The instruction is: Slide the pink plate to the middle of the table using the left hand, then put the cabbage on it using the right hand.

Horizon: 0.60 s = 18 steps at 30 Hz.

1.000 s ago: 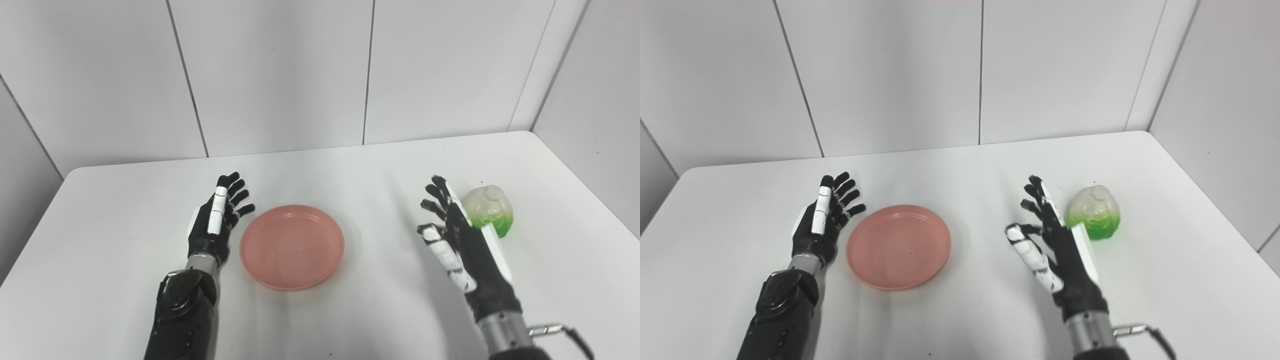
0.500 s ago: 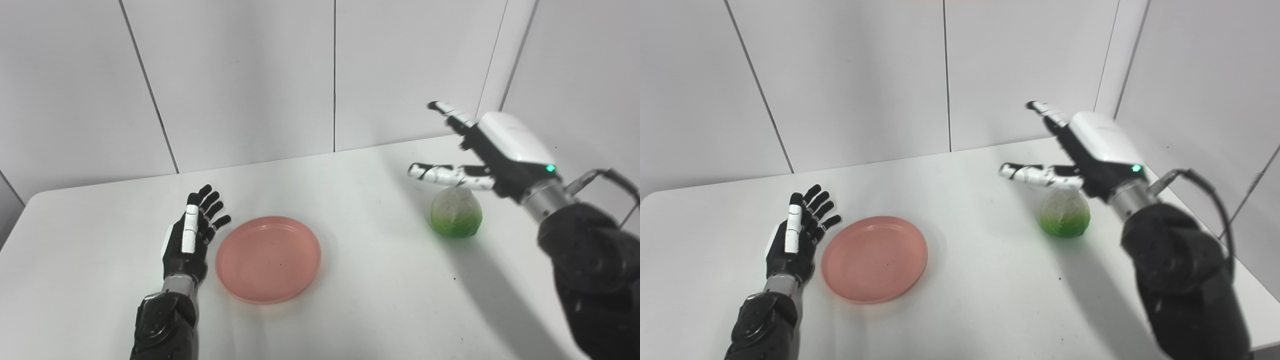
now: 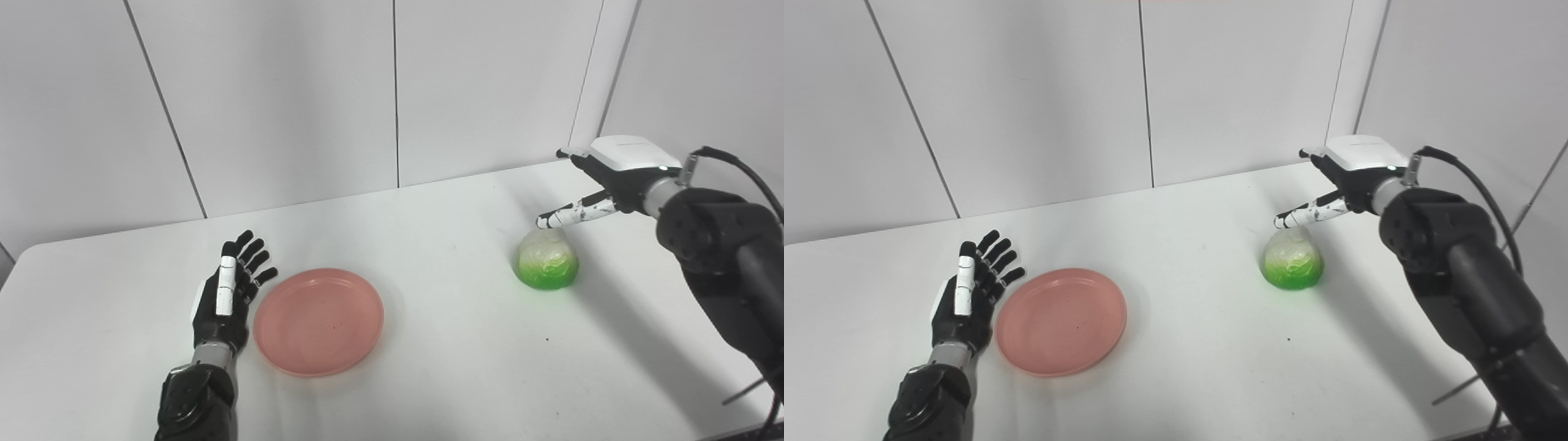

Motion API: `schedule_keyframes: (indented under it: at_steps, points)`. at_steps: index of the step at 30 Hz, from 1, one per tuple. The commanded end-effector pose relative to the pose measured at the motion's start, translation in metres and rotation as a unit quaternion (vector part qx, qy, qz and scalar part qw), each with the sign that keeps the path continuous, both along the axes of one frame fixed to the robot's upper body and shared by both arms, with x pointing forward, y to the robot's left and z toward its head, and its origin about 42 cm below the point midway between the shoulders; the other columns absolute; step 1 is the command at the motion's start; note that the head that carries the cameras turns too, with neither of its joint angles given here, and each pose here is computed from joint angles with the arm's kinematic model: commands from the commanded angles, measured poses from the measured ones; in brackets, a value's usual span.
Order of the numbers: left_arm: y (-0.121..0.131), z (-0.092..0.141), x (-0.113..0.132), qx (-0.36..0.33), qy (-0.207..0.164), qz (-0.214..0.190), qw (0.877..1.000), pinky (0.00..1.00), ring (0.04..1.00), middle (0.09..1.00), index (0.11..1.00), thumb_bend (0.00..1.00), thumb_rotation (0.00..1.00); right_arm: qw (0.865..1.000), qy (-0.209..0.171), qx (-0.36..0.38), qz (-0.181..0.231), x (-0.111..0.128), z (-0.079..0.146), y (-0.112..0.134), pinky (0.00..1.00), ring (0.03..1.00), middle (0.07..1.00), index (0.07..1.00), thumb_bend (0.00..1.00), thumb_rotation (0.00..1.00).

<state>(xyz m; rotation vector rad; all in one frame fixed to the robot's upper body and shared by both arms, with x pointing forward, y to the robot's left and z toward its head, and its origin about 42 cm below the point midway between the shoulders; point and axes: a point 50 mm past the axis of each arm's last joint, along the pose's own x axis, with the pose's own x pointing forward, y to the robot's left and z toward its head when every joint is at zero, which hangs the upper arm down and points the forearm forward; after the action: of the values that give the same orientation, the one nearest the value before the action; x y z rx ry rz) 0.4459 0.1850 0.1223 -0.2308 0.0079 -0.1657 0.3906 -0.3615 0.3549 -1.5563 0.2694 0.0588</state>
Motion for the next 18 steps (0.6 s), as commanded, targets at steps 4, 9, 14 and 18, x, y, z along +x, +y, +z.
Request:
schedule_keyframes:
  at_steps: [4,9,14,18]
  points:
    - [-0.005,-0.009,-0.005,-0.009,0.028,-0.007,1.0,0.76,0.883,0.885,0.859,0.9,0.87,1.0,0.006,-0.01,-0.016,0.021,0.018,-0.005,0.59,0.856,0.926,0.923,1.0,0.67]
    - [-0.006,-0.01,-0.007,-0.012,0.03,-0.009,0.999,0.77,0.89,0.891,0.866,0.88,0.87,0.999,-0.006,0.041,-0.009,0.032,0.005,-0.004,0.59,0.831,0.92,0.916,1.0,0.63]
    - [-0.002,-0.013,-0.007,-0.017,0.03,-0.012,0.999,0.78,0.898,0.901,0.876,0.89,0.87,0.995,-0.046,0.092,0.012,0.034,-0.009,-0.003,0.57,0.789,0.916,0.908,1.0,0.67]
    - [0.001,-0.015,-0.007,-0.024,0.03,-0.012,0.999,0.79,0.91,0.907,0.885,0.91,0.86,0.992,-0.062,0.112,0.018,0.034,-0.019,-0.005,0.57,0.77,0.9,0.92,1.0,0.68]
